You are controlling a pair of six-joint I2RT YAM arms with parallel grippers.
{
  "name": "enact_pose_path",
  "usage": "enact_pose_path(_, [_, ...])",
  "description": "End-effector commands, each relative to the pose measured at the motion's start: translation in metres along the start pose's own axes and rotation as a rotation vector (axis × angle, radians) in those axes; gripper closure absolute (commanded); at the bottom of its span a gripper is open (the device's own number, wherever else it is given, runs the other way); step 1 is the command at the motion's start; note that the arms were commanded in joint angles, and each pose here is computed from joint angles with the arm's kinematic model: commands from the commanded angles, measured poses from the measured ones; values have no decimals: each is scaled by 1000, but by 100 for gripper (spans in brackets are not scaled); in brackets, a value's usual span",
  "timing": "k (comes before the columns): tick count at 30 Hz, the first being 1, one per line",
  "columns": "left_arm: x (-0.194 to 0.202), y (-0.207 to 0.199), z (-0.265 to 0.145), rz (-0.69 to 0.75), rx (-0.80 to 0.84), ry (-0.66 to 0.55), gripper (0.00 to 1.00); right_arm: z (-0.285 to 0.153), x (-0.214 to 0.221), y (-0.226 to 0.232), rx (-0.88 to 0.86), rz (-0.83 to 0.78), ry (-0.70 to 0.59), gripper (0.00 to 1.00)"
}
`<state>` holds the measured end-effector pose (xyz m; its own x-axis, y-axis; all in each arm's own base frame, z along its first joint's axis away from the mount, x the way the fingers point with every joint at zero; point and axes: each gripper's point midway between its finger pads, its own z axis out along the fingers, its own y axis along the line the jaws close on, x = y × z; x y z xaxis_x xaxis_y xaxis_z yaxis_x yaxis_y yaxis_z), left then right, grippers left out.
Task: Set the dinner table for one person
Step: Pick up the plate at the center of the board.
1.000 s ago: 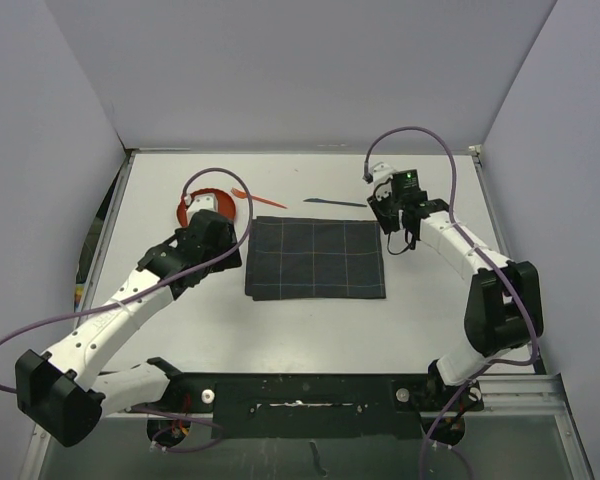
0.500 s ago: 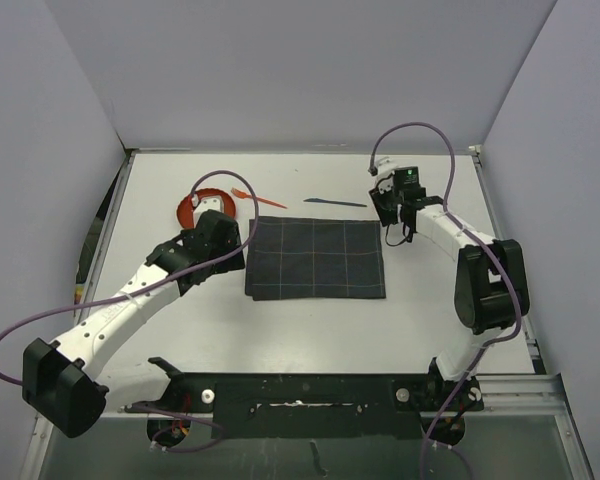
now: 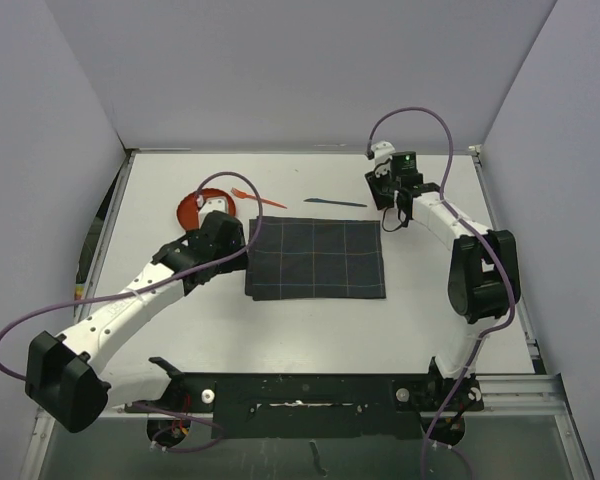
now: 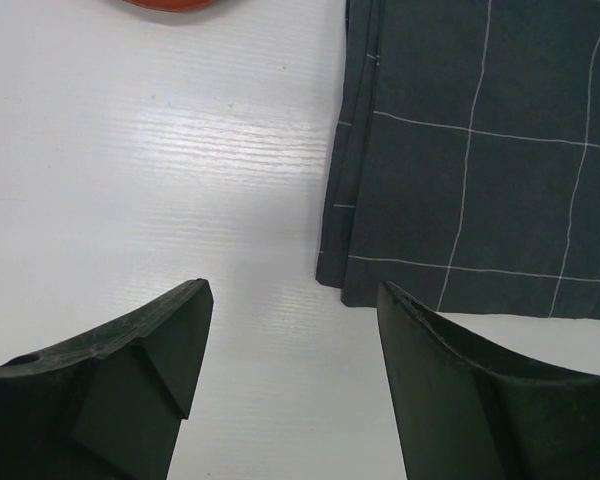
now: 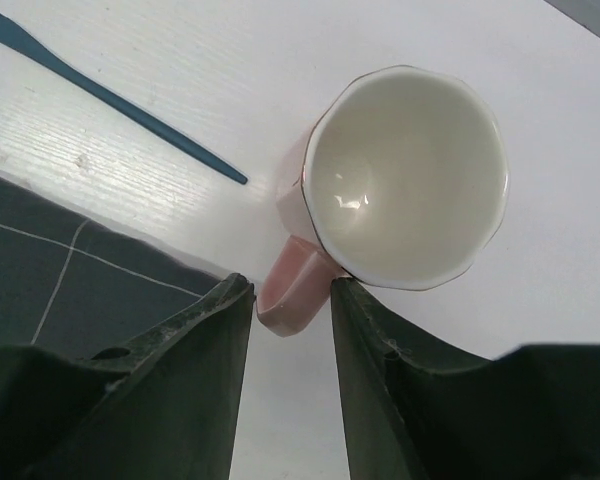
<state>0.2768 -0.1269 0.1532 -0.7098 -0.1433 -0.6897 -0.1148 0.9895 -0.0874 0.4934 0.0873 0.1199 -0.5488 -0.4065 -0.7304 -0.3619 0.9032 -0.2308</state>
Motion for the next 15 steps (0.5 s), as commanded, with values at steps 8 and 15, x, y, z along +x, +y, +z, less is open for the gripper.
enact_pose_path(8, [2, -31, 19, -12, 62, -4, 35, -2, -22, -10, 0, 30, -82, 62])
enact_pose_path(15, [1, -34, 17, 12, 60, -16, 35, -5, -23, -11, 4, 28, -83, 63])
